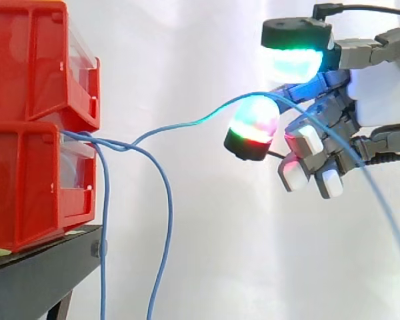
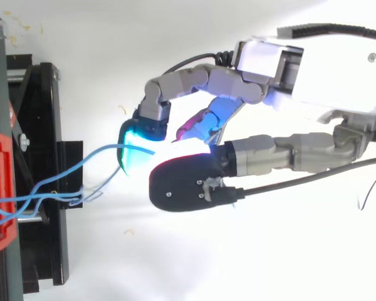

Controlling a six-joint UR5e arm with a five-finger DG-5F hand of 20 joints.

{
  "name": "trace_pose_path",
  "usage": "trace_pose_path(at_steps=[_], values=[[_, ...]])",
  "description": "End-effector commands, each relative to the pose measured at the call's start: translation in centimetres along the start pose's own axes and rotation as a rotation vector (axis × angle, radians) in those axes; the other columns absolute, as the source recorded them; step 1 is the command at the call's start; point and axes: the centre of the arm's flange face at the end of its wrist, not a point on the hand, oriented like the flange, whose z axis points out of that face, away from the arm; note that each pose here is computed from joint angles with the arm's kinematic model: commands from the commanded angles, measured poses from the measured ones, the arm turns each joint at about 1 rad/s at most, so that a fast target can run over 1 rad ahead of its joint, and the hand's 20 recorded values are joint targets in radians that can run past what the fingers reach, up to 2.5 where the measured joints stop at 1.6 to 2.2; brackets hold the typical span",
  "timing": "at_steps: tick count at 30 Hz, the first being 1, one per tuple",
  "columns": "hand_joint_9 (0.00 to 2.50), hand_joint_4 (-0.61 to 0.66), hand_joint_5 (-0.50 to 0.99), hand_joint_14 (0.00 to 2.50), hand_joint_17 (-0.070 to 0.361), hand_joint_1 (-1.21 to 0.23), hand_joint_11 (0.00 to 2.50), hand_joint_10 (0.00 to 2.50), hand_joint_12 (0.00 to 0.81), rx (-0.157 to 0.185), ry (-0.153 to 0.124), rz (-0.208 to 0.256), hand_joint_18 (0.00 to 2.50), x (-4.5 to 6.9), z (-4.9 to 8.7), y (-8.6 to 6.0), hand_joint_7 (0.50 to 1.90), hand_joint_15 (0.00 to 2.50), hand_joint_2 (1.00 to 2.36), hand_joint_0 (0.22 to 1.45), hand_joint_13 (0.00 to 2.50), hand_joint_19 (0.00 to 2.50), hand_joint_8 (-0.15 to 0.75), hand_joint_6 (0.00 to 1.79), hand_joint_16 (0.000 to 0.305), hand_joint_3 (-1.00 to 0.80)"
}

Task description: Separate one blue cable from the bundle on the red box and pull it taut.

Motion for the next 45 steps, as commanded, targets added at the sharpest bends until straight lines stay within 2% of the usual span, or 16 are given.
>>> trace_pose_path(at_steps=[1,4,11,14,18,20,21,23,25,29,37,45], values=[[1.03,0.25,-0.12,0.01,0.098,-0.52,0.76,0.01,0.375,0.002,0.0,0.0,0.97,0.0,-0.01,-0.05,1.01,0.47,1.02,0.65,0.94,0.54,0.335,0.5,0.044,-0.17],[1.03,0.26,-0.12,0.01,0.094,-0.59,0.77,0.01,0.366,0.003,0.001,-0.004,0.97,0.11,-0.03,-0.03,1.01,0.47,1.02,0.68,0.95,0.53,0.338,0.5,0.042,-0.11],[1.02,0.26,-0.12,0.01,0.085,-0.67,0.77,0.01,0.35,0.003,0.001,-0.004,0.93,0.11,-0.03,-0.03,1.02,0.47,1.02,0.7,0.94,0.54,0.325,0.5,0.038,-0.12],[1.01,0.26,-0.12,0.01,0.084,-0.71,0.78,0.02,0.346,0.001,0.002,-0.004,0.92,0.16,-0.08,0.1,1.03,0.47,1.02,0.7,0.93,0.54,0.317,0.5,0.037,-0.14],[1.0,0.26,-0.12,0.01,0.083,-0.75,0.77,0.02,0.342,0.004,0.003,-0.002,0.92,0.21,-0.06,-0.01,1.03,0.47,1.02,0.68,0.92,0.54,0.314,0.5,0.037,-0.28],[1.0,0.26,-0.12,0.01,0.083,-0.74,0.77,0.02,0.34,0.004,0.003,-0.003,0.92,0.21,-0.06,-0.01,1.03,0.47,1.01,0.64,0.92,0.54,0.313,0.5,0.037,-0.37],[1.01,0.27,-0.12,0.01,0.083,-0.66,0.78,0.01,0.341,0.005,0.002,-0.004,0.92,0.1,-0.05,-0.04,1.03,0.47,1.0,0.6,0.92,0.55,0.318,0.5,0.037,-0.43],[1.02,0.27,-0.11,0.01,0.085,-0.6,0.78,0.01,0.341,0.005,0.002,-0.004,0.93,0.1,-0.05,-0.04,1.03,0.47,1.0,0.59,0.93,0.56,0.321,0.5,0.038,-0.44],[1.08,0.27,-0.1,0.02,0.088,-0.46,0.8,0.01,0.348,0.004,0.003,-0.005,0.96,0.21,-0.06,-0.01,1.04,0.48,1.01,0.59,0.95,0.6,0.334,0.5,0.039,-0.43],[1.11,0.27,-0.1,0.02,0.092,-0.43,0.8,0.01,0.357,0.003,0.003,-0.004,1.0,0.19,-0.04,0.07,1.03,0.49,1.01,0.6,0.98,0.63,0.333,0.5,0.041,-0.4],[1.13,0.28,-0.1,0.01,0.093,-0.59,0.79,0.02,0.364,0.001,0.002,-0.002,1.04,0.15,-0.07,0.16,1.01,0.49,1.02,0.7,1.02,0.6,0.348,0.5,0.041,-0.07],[1.1,0.26,-0.1,0.01,0.084,-0.71,0.79,0.01,0.346,0.001,0.002,-0.002,0.98,0.15,-0.07,0.16,1.03,0.49,1.02,0.75,0.99,0.61,0.332,0.5,0.037,-0.01]])
